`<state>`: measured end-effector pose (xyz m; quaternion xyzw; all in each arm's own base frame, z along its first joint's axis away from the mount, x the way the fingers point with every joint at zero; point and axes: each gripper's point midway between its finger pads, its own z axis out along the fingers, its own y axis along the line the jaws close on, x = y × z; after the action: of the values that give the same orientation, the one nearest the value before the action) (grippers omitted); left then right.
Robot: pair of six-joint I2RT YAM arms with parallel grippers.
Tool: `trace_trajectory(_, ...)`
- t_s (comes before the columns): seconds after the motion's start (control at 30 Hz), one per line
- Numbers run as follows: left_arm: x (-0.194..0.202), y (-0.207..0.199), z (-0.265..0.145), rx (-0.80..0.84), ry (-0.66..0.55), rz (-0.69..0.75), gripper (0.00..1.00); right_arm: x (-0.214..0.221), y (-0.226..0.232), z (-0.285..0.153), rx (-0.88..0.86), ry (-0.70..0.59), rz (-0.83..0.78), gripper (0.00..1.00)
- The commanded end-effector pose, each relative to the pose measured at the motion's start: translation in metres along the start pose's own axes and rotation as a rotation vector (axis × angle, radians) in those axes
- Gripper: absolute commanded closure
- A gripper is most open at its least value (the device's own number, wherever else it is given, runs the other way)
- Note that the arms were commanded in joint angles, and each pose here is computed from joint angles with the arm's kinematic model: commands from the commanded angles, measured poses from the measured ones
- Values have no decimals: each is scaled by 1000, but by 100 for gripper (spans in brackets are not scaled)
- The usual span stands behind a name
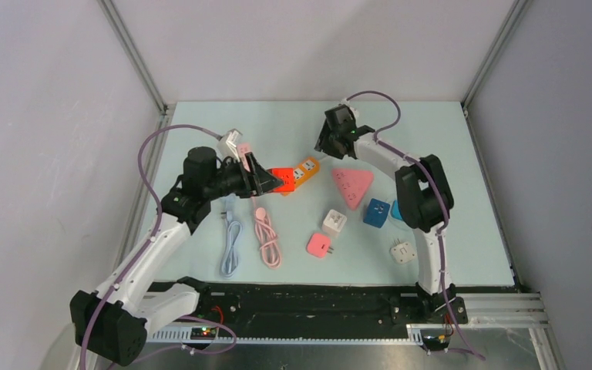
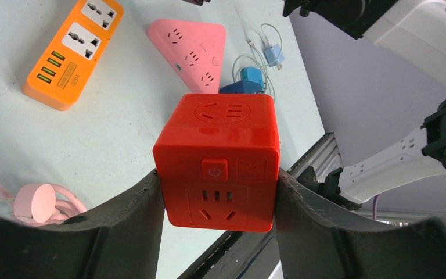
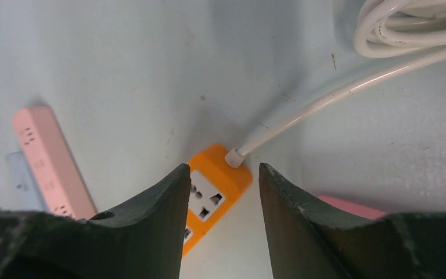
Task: Insert the plug
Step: Move the socket to the center of the board.
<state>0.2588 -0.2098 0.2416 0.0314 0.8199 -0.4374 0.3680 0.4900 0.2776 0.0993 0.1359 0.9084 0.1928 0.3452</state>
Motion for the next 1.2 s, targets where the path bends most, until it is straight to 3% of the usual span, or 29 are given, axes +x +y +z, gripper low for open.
trace_trajectory(0.0,-17,-4,-4,-6,-66,39,100,-15,7,7,63,-66,10,49)
trace_trajectory(0.37,-20,11,-2,-80,-76,43,100,14,-24,45,286,-54,21,60)
trace_trajectory(0.63,-15,-2,-10,-16,-48,120,100,50,-22,42,200,61,98,72)
trace_trajectory(0.93,-3,-3,-15,-6,-25,103,100,105,-25,14,267,125,133,76)
trace_trajectory(1.17,8,-23,-18,106,57,97,100,145,-32,-26,308,134,299,85)
